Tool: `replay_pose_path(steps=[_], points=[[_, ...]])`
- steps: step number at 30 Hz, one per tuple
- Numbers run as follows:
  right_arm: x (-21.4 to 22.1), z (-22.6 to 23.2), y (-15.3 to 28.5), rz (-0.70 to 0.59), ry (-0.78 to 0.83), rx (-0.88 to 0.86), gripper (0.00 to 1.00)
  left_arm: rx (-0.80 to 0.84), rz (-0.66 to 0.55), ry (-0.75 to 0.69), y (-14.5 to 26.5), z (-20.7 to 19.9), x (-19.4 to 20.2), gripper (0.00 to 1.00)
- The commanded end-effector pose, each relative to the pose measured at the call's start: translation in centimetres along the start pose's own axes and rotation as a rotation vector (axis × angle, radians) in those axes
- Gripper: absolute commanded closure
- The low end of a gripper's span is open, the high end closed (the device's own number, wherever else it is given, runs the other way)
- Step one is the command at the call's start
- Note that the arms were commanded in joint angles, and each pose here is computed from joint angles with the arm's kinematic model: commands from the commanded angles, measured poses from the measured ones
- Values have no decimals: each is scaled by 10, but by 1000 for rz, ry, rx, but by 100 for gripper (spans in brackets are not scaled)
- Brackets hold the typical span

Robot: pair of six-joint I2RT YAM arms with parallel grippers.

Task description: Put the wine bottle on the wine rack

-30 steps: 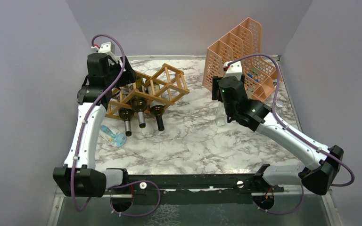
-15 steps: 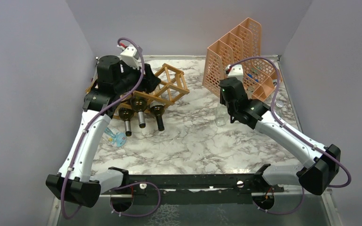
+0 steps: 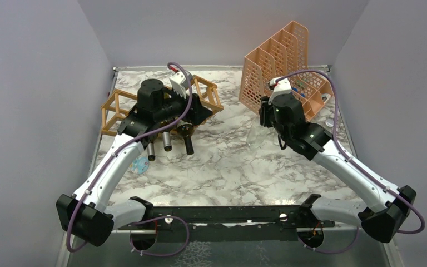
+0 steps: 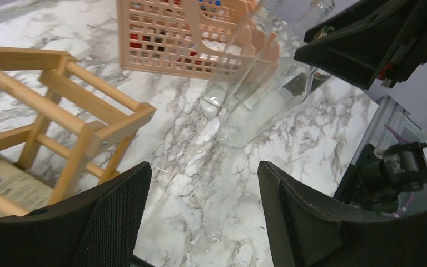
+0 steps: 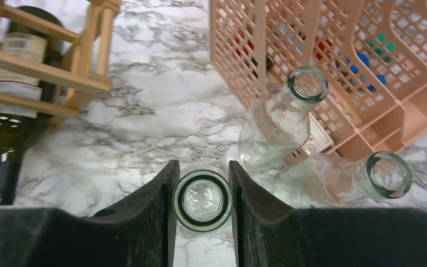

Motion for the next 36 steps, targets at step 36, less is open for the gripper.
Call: replay_pose_path(steps=[36], points=[[-94,10,93,-424,-184,-508,99,530,-62,-459,-83,-62,90,1]])
Point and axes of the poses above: each gripper's point midway between its finger pads, its own y axis back along the fingers, its own z axis along the line the jaws close on, x = y × z, the point moved 7 cm from there along y, back along the fingers, and after that the axes turned 12 degrees about y, right-handed, at the moved point
